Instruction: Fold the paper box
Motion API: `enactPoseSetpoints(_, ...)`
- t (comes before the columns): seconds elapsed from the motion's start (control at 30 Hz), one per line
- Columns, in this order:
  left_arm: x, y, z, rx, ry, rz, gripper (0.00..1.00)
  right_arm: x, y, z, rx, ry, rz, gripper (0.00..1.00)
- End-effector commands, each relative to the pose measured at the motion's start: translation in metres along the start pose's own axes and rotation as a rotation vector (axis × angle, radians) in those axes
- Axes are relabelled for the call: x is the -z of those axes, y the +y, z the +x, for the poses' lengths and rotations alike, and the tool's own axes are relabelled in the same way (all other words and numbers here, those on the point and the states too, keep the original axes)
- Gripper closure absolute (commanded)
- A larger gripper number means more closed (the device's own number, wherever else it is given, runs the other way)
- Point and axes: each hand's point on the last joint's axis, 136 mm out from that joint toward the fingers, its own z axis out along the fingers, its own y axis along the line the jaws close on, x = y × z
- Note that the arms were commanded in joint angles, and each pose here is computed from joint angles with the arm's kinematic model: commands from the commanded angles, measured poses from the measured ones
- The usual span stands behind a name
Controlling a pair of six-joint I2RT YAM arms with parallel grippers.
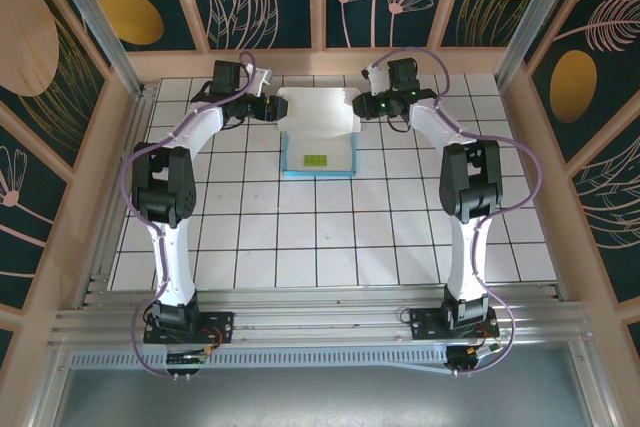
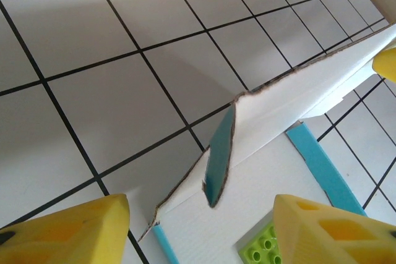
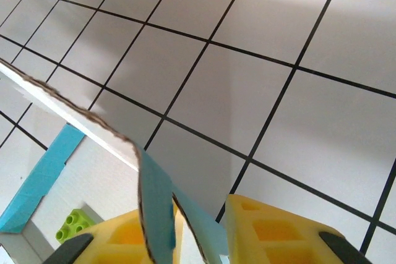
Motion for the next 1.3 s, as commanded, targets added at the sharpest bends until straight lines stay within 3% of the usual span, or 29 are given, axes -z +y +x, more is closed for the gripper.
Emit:
enactPoseSetpoints(0.0,-0.002,-0.005,-0.009,-0.019,-0.006,0.023,0.42,0.024,0.017,-0.035,0.060,-0.078,-0.003,0.76)
enactPoseSetpoints(0.4,-0.012,-0.003,-0.006,0.001,0.016,0.045,0.57,0.021,0.016,-0.029,0.071,-0.060,0.005,0.79)
enactPoseSetpoints(0.7,0.003,-0.008,-0.010,-0.007,0.003,0.015,0.60,0.020,0.017,-0.031,0.079,-0.062,0.021,0.80)
enactPoseSetpoints(1.0,0.006,-0.008,-0.013,0.006,0.007,0.004,0.73,0.019,0.020,-0.030,0.080,-0.059,0.039,0.82)
enactPoseSetpoints(1.27,0.001,-0.011,-0.010,0.013,0.010,0.014,0.80,0.019,0.020,-0.036,-0.001,-0.103,0.102,0.81)
